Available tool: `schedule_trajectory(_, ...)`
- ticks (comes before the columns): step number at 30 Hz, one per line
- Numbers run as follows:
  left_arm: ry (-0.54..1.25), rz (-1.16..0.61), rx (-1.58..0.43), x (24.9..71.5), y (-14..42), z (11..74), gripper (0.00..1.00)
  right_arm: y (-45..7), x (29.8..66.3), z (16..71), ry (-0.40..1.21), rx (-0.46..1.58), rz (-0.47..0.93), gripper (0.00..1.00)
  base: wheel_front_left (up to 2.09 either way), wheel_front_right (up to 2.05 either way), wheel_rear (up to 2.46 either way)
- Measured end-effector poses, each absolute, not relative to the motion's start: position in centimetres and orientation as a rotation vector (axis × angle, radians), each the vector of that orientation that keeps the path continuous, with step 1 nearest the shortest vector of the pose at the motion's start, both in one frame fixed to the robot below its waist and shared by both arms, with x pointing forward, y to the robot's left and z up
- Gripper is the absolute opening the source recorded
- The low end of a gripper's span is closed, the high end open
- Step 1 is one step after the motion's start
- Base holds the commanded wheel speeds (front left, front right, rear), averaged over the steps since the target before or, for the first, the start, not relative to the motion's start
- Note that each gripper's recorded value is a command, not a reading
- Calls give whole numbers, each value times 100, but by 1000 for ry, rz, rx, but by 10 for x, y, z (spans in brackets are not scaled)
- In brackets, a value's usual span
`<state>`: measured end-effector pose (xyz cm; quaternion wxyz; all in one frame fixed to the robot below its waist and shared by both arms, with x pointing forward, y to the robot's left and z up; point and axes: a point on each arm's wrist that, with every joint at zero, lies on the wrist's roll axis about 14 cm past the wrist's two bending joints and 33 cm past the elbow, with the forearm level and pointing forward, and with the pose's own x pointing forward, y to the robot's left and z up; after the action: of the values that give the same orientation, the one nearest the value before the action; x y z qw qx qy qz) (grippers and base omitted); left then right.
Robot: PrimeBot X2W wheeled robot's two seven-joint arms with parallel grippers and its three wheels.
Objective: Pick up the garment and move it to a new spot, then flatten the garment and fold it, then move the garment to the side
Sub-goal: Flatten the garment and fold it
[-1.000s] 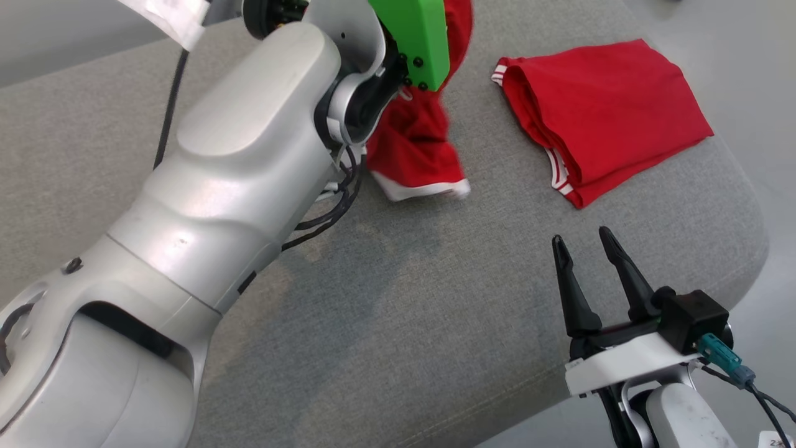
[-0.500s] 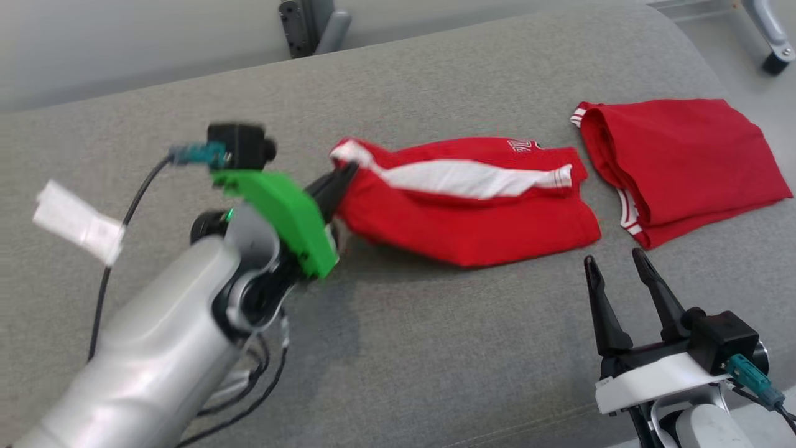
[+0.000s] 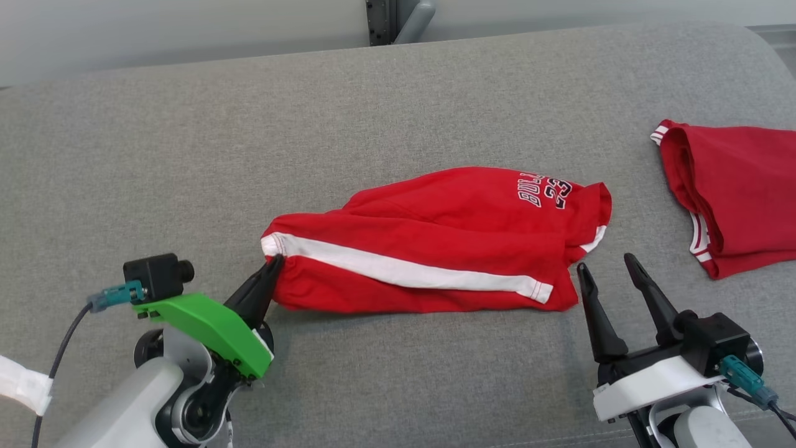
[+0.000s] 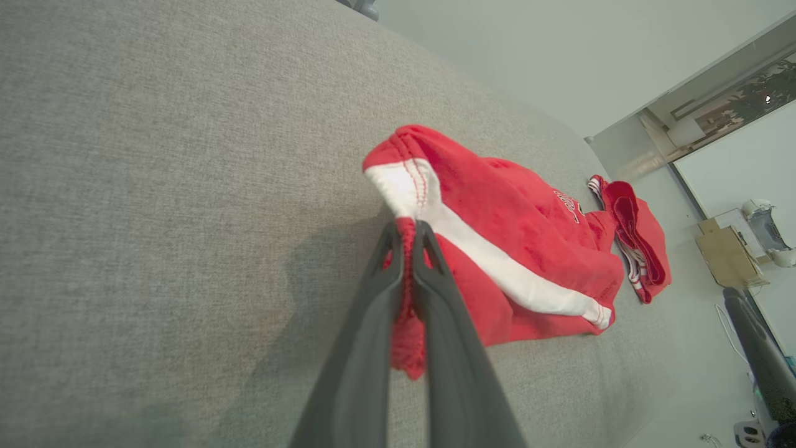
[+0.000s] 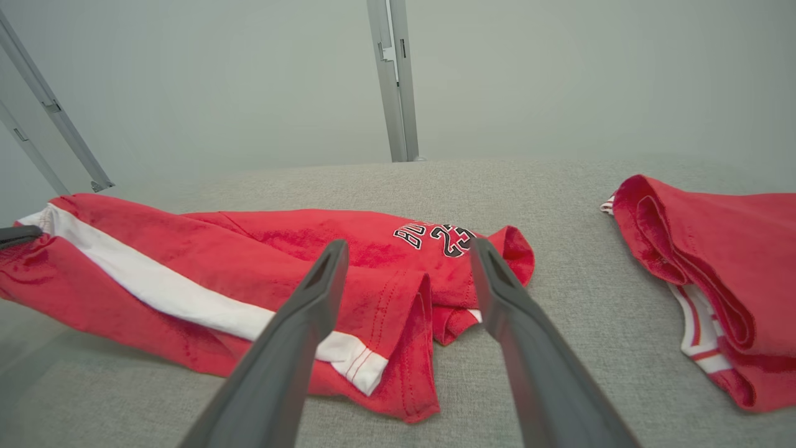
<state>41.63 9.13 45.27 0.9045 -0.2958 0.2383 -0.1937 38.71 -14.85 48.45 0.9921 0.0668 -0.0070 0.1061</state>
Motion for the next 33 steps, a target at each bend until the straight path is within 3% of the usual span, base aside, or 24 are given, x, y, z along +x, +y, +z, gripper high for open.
schedule_trajectory(1, 487, -391, -615, 414, 93, 452, 0, -146, 387, 484, -13, 137, 221, 100, 0, 0, 0)
schedule_trajectory(2, 483, -384, -610, 411, 95, 450, 6, -143, 386, 484, -11, 139, 230, 100, 0, 0, 0)
schedule_trajectory(3, 476, -372, -607, 409, 98, 449, 31, -141, 386, 484, -10, 140, 237, 100, 0, 0, 0)
schedule_trajectory(4, 470, -358, -602, 407, 100, 448, 46, -138, 384, 484, -8, 140, 245, 100, 0, 0, 0)
schedule_trajectory(5, 460, -341, -598, 406, 103, 448, 69, -136, 383, 484, -6, 142, 251, 100, 0, 0, 0)
schedule_trajectory(6, 439, -330, -592, 406, 106, 449, 100, -135, 381, 483, -4, 145, 255, 100, 0, 0, 0)
schedule_trajectory(11, 349, -250, -610, 407, 118, 457, 100, -132, 371, 480, 10, 153, 260, 100, 0, 0, 0)
schedule_trajectory(22, 77, -47, -429, 384, 143, 490, 100, -126, 355, 468, 54, 179, 253, 100, 0, 0, 0)
schedule_trajectory(33, -30, -59, -301, 350, 127, 503, 100, -104, 368, 435, 172, 231, 286, 100, 0, 0, 0)
